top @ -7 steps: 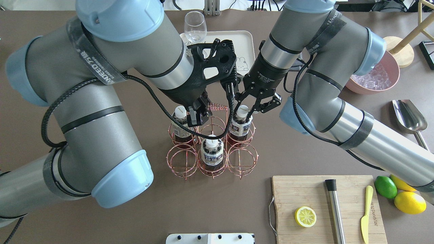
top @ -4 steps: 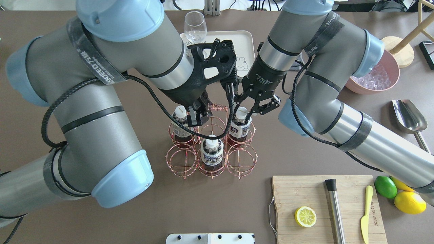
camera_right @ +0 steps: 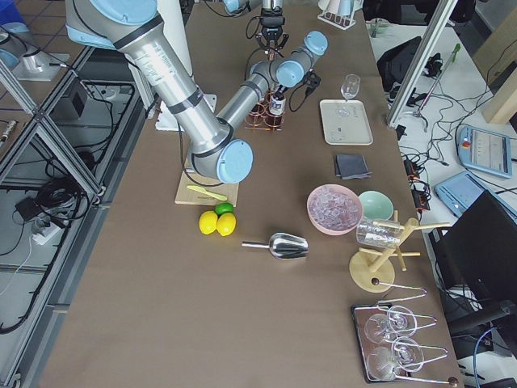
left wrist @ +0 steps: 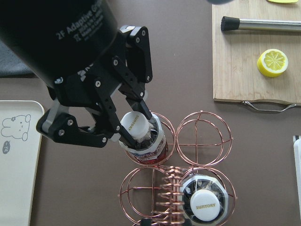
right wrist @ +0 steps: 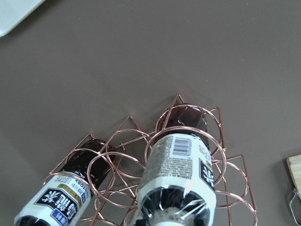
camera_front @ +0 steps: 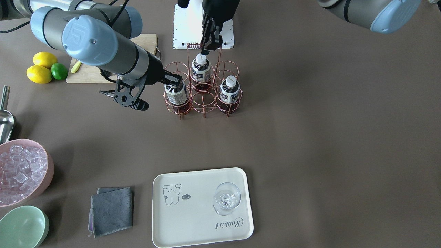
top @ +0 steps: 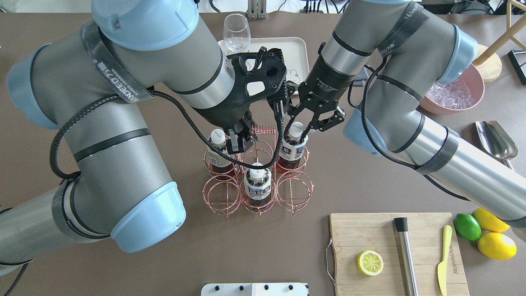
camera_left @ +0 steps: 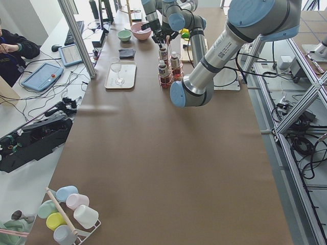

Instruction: Take tea from basket to plate

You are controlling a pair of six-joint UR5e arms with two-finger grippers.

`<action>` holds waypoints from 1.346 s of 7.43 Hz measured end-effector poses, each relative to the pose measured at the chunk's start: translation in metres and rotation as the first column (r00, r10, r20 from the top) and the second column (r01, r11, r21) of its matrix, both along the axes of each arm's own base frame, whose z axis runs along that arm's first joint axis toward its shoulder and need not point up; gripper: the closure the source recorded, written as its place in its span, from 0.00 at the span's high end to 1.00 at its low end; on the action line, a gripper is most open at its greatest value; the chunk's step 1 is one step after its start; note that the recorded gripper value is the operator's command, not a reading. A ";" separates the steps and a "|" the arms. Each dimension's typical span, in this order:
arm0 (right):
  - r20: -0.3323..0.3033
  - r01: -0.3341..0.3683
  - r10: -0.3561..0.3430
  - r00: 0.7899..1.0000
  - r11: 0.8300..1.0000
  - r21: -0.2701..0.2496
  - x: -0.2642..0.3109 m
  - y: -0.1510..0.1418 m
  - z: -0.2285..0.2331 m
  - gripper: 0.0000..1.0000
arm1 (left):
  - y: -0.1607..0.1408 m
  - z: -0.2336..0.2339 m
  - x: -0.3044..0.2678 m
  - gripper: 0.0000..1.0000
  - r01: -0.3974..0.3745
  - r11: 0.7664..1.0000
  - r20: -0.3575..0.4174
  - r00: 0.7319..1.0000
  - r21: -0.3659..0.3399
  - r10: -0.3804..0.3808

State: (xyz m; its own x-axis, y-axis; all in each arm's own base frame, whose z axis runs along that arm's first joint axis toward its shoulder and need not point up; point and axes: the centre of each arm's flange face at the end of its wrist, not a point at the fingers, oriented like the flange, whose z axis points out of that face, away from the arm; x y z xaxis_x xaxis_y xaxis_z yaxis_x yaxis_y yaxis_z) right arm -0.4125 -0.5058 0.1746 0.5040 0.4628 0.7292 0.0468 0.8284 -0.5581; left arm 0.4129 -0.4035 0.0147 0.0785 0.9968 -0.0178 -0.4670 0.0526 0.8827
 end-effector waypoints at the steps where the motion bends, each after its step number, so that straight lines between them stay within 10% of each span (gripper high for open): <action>1: 0.012 -0.008 0.008 1.000 1.000 -0.025 0.016 -0.010 -0.009 0.00 | 0.000 0.000 0.000 0.00 0.000 1.000 0.000 1.000 0.000 0.000; 6: 0.011 -0.111 0.113 0.993 0.987 -0.118 0.096 -0.069 -0.080 0.00 | -0.001 0.000 0.001 0.00 0.001 1.000 0.002 1.000 -0.001 -0.001; 10: -0.034 -0.144 0.141 0.989 0.985 -0.093 0.099 -0.195 -0.073 0.00 | -0.003 0.000 -0.003 0.00 0.008 1.000 0.002 1.000 0.000 -0.008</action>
State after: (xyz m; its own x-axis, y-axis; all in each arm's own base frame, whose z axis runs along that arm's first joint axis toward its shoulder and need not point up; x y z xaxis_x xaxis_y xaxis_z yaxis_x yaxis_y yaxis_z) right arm -0.3135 -0.7004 0.1018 0.4472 0.5976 0.6655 -0.0844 0.7689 -0.6337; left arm 0.4103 -0.4065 0.0150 0.0862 0.9961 -0.0173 -0.4683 0.0559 0.8818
